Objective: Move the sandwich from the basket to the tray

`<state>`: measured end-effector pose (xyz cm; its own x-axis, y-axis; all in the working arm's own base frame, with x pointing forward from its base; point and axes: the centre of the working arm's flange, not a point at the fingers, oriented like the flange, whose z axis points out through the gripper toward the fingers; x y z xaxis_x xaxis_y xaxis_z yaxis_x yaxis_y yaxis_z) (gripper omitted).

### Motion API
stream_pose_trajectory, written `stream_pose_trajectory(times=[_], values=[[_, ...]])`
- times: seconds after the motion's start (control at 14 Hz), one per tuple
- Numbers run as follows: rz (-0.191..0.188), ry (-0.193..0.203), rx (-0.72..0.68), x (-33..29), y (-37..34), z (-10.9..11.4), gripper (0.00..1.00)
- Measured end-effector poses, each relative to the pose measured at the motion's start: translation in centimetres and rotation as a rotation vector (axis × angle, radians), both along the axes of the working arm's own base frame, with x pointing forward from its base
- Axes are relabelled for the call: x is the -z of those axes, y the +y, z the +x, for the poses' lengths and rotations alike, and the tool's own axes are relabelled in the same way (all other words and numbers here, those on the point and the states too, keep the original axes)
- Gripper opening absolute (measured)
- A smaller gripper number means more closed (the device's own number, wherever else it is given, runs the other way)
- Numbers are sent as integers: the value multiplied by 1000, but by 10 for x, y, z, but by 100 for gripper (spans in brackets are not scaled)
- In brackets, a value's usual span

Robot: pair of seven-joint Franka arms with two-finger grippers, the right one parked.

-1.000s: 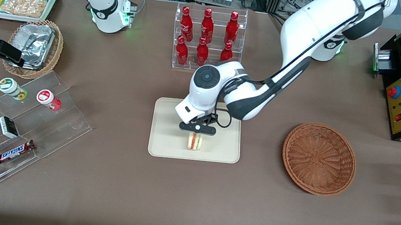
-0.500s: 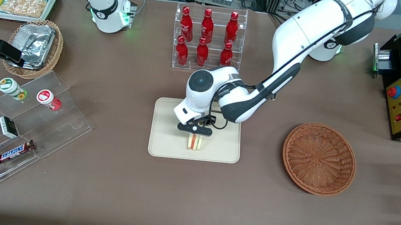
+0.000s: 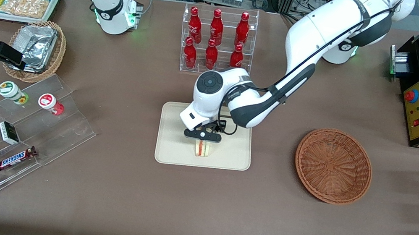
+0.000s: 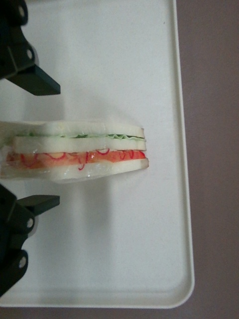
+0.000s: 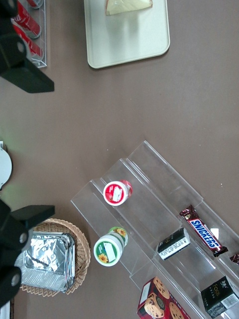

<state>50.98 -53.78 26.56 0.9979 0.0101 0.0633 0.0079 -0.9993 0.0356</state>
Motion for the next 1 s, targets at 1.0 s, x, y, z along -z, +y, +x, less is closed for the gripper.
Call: stream_pose_trajectory(times=[1.0], values=[[78, 70, -258, -287, 236, 61, 100]])
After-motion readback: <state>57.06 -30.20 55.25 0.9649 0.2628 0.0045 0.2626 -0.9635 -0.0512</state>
